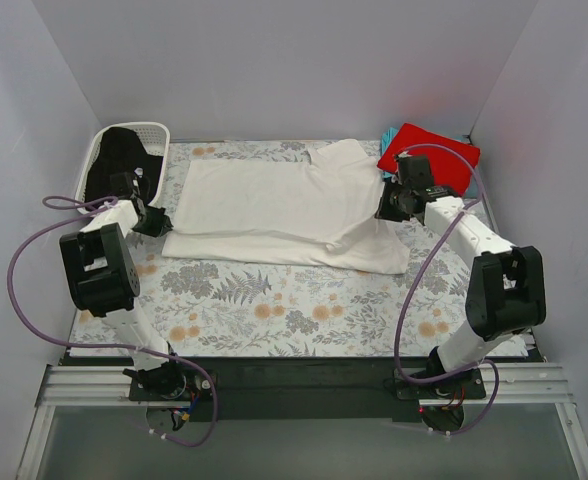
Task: Fold and stack the t-shirts
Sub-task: Fold the tshirt
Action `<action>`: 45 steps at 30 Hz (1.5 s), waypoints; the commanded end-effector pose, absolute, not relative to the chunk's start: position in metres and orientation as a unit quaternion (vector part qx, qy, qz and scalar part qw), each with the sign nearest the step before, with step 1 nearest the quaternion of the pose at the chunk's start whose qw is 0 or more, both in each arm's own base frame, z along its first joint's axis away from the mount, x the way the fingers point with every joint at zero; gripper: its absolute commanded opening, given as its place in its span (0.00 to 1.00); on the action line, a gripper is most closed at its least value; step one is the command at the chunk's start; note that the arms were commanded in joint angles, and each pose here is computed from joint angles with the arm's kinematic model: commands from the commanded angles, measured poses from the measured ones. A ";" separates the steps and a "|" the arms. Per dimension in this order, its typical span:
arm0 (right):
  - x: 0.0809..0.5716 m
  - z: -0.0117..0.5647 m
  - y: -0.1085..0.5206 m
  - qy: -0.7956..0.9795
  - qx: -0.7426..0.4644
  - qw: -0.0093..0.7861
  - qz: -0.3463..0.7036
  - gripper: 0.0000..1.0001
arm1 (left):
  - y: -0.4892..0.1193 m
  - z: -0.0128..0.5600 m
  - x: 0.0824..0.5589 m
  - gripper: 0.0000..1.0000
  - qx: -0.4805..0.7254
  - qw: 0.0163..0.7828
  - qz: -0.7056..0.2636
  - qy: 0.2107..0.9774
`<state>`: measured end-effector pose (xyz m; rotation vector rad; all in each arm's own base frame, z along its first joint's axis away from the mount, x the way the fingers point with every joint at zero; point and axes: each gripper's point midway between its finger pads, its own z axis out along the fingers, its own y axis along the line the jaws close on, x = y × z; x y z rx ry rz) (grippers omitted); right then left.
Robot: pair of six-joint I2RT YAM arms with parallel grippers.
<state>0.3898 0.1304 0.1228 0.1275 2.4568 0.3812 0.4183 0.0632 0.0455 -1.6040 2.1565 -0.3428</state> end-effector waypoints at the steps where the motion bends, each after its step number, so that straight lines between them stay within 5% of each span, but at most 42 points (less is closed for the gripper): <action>1: 0.412 0.144 0.133 0.920 0.039 0.358 0.158 0.01 | 0.066 0.057 0.432 0.00 -0.570 0.236 -0.136 0.775; 11: 0.419 0.134 0.132 0.923 0.040 0.348 0.157 0.01 | 0.062 0.056 0.439 0.00 -0.559 0.236 -0.151 0.780; 22: 0.443 0.127 0.125 0.924 0.050 0.344 0.163 0.02 | 0.064 0.091 0.451 0.42 -0.521 0.293 -0.176 0.782; 24: 0.446 0.124 0.126 0.925 0.048 0.338 0.167 0.27 | 0.061 0.098 0.450 0.45 -0.511 0.299 -0.182 0.785; 26: 0.448 0.123 0.128 0.926 0.042 0.334 0.168 0.57 | 0.058 0.099 0.443 0.45 -0.509 0.297 -0.184 0.787; 28: 0.448 0.126 0.129 0.926 0.040 0.333 0.173 0.61 | 0.054 0.101 0.432 0.45 -0.511 0.294 -0.187 0.786; 45: 0.355 0.073 0.206 0.948 -0.022 0.259 0.184 0.54 | -0.016 0.072 0.380 0.30 -0.462 0.247 -0.195 0.829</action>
